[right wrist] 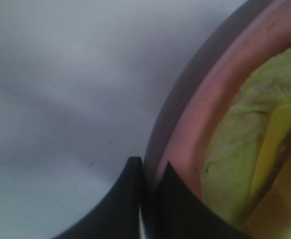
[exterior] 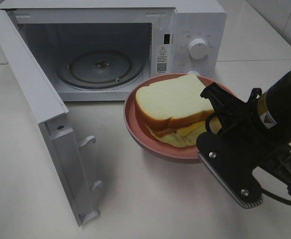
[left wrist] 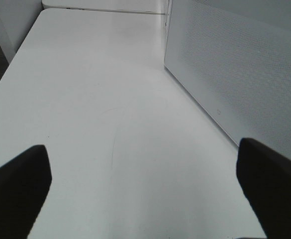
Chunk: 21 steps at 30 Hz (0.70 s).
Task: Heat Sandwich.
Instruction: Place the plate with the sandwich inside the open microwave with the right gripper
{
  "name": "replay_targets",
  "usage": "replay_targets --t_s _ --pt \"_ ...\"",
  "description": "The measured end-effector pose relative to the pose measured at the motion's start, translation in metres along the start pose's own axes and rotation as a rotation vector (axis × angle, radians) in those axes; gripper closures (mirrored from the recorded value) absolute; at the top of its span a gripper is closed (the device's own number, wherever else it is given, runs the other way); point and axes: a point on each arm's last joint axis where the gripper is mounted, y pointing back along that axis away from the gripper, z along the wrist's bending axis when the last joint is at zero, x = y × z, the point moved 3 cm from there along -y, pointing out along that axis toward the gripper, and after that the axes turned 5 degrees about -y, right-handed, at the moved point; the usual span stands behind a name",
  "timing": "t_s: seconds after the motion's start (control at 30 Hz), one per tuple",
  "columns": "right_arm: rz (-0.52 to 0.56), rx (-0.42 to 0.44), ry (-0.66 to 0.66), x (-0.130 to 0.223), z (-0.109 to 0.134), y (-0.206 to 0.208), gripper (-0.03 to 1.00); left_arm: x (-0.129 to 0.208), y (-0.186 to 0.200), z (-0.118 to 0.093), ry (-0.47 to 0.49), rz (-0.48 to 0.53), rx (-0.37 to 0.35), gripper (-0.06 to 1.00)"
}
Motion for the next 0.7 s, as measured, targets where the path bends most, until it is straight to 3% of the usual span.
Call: replay_targets --t_s 0.7 --pt "-0.051 0.041 0.031 -0.006 -0.006 -0.003 0.93 0.0 0.0 0.0 0.0 0.0 0.0 -0.01"
